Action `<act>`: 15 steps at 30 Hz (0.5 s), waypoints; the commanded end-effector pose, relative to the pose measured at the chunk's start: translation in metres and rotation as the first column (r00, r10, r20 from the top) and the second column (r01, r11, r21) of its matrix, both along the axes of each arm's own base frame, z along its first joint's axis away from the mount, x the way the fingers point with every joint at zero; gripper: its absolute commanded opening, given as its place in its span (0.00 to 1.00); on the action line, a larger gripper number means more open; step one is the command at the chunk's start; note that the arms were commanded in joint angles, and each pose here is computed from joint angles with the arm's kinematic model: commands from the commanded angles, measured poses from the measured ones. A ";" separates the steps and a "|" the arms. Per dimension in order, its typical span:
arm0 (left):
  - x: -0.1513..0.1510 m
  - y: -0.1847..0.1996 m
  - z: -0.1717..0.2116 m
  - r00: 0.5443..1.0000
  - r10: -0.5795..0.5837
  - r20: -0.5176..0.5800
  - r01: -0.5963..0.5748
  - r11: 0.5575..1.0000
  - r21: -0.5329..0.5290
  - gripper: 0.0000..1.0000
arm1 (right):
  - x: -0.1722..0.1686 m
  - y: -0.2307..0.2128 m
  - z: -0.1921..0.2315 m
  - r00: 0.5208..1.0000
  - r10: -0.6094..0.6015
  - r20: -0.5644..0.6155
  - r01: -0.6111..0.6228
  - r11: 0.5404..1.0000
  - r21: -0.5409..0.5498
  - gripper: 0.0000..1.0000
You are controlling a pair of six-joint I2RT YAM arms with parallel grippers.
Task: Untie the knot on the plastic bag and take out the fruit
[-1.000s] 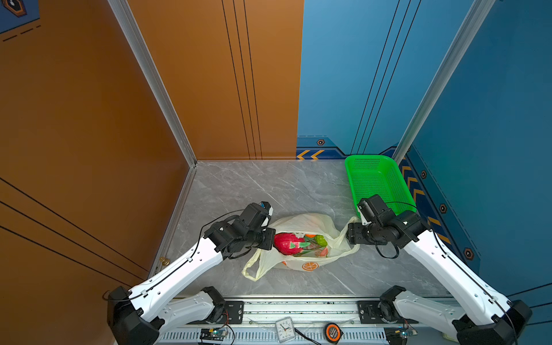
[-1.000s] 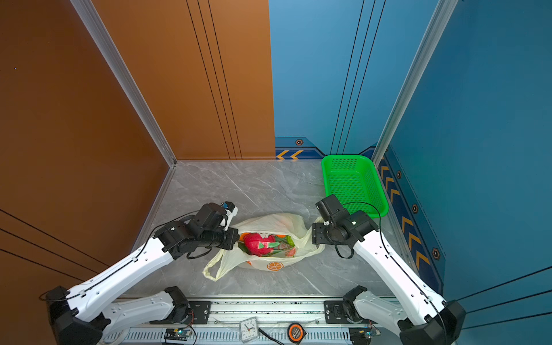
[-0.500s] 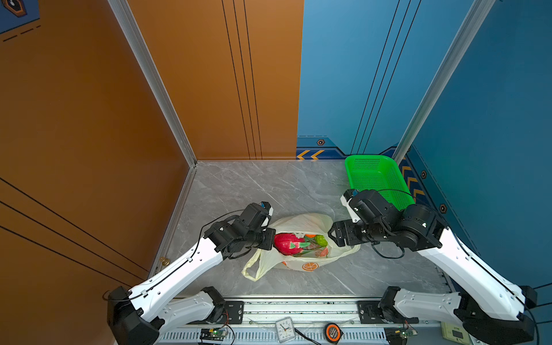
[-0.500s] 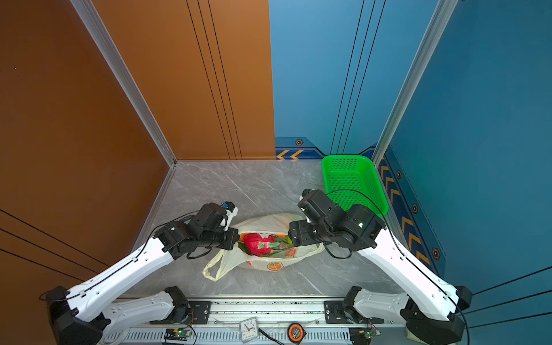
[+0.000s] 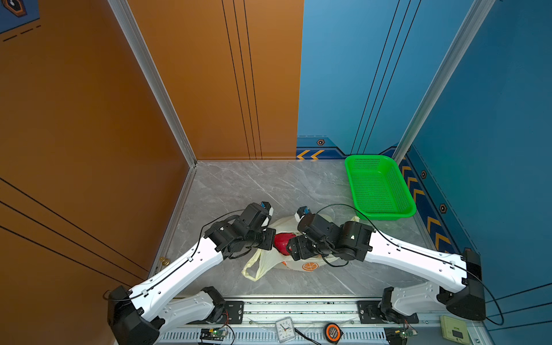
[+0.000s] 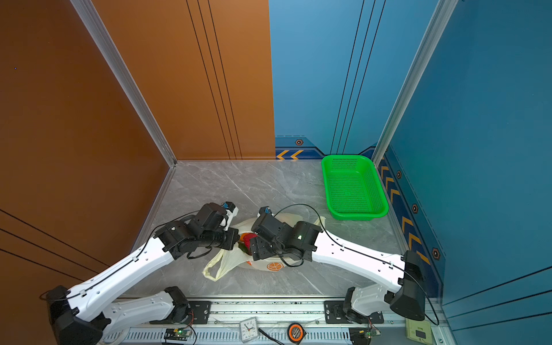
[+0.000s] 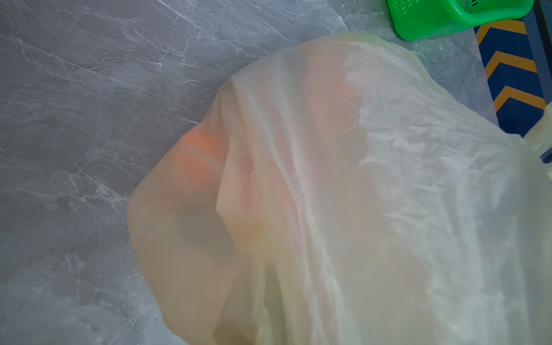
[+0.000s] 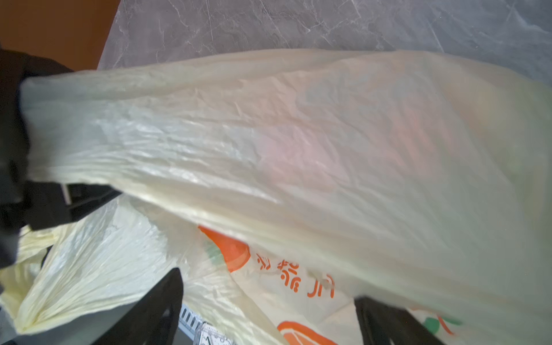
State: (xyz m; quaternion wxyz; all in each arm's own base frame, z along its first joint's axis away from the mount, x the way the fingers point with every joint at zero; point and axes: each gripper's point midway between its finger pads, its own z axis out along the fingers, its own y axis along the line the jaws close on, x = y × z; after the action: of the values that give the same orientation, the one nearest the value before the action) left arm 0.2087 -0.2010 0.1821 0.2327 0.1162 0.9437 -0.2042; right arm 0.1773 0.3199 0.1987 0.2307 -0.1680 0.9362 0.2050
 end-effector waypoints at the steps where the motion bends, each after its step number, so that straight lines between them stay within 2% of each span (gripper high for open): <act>1: -0.004 -0.002 0.010 1.000 -0.015 -0.001 0.015 1.000 -0.022 0.00 | 0.037 0.007 -0.003 0.988 -0.078 0.130 0.076 0.997 0.016 0.86; 4: -0.010 0.000 0.002 1.000 -0.017 -0.022 0.017 1.000 -0.018 0.00 | 0.070 -0.002 -0.007 0.965 -0.170 0.202 0.168 0.985 0.028 0.87; 8: -0.017 0.004 -0.005 0.999 -0.016 -0.040 0.015 1.000 -0.014 0.00 | 0.118 -0.025 0.001 0.903 -0.294 0.314 0.292 0.955 0.056 0.90; 10: -0.020 0.003 -0.009 0.998 -0.021 -0.053 0.020 1.000 -0.012 0.01 | 0.140 -0.033 0.005 0.885 -0.328 0.331 0.326 0.943 0.065 0.93; 13: -0.022 0.003 -0.012 0.998 -0.025 -0.059 0.024 1.000 -0.006 0.01 | 0.162 -0.033 0.001 0.899 -0.315 0.305 0.318 0.947 0.042 0.97; 15: -0.019 0.005 -0.010 0.999 -0.011 -0.045 0.011 1.000 0.001 0.00 | 0.160 -0.028 -0.006 0.924 -0.275 0.266 0.284 0.959 0.003 0.98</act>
State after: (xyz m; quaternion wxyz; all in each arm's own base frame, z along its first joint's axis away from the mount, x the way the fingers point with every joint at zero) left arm 0.1972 -0.1998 0.1753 0.2209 0.1163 0.9448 -0.2121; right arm 0.3293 0.2825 0.1841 0.3755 -0.0393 0.9174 0.1261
